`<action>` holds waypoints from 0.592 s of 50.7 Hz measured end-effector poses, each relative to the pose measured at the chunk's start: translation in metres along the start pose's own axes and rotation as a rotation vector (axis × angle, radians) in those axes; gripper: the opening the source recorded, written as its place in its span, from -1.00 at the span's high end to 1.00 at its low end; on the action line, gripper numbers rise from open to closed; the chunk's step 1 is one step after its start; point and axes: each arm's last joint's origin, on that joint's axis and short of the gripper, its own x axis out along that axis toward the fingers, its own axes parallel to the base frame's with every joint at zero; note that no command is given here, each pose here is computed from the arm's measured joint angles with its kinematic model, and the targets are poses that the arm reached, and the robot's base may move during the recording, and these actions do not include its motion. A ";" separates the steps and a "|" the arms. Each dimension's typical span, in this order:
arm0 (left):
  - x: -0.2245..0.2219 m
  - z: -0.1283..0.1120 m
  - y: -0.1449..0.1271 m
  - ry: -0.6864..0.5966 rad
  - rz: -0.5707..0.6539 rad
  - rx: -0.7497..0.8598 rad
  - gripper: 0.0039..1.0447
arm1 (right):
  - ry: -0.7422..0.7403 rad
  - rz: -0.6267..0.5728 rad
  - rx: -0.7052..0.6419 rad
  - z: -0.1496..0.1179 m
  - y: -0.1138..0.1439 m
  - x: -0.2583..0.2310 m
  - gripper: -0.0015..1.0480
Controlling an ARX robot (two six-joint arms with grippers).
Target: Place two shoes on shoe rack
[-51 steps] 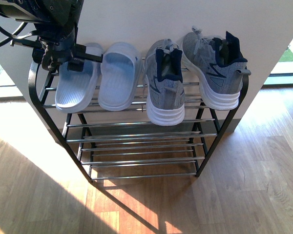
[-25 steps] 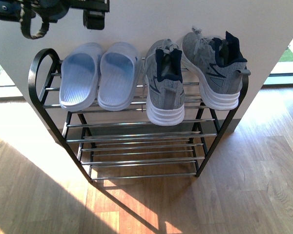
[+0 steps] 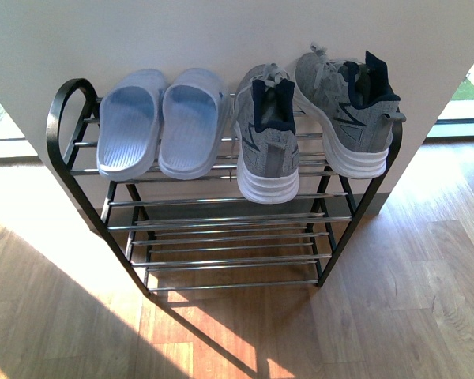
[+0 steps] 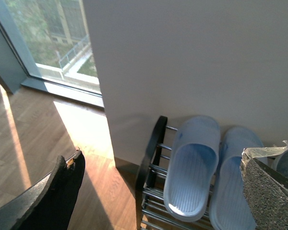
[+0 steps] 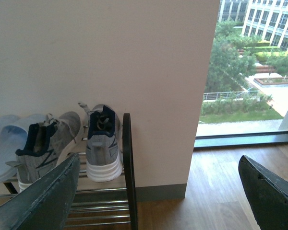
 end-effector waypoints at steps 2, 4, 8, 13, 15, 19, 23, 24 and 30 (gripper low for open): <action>-0.011 0.002 0.005 -0.020 0.013 -0.007 -0.83 | 0.000 0.000 0.000 0.000 0.000 0.000 -0.82; -0.019 0.005 0.008 -0.037 0.015 -0.018 -0.83 | 0.000 0.000 0.000 0.000 0.000 0.000 -0.82; -0.027 0.010 0.013 -0.081 -0.065 -0.035 -0.75 | 0.000 0.000 0.000 0.000 0.000 0.000 -0.82; -0.028 -0.004 0.033 -0.207 -0.303 0.033 -0.37 | 0.000 0.000 0.000 0.000 0.000 0.000 -0.82; -0.031 -0.013 0.044 -0.233 -0.335 0.067 -0.20 | 0.000 0.000 0.000 0.000 0.000 0.000 -0.82; -0.035 -0.020 0.056 -0.246 -0.338 0.098 0.01 | 0.000 0.000 0.000 0.000 0.000 0.000 -0.82; -0.038 -0.027 0.069 -0.251 -0.327 0.118 0.25 | 0.000 0.000 0.000 0.000 0.000 0.000 -0.82; -0.039 -0.028 0.070 -0.251 -0.328 0.120 0.28 | 0.000 0.000 0.000 0.000 0.000 0.000 -0.82; -0.043 -0.038 0.084 -0.251 -0.327 0.132 0.62 | 0.000 0.000 0.000 0.000 0.000 0.000 -0.82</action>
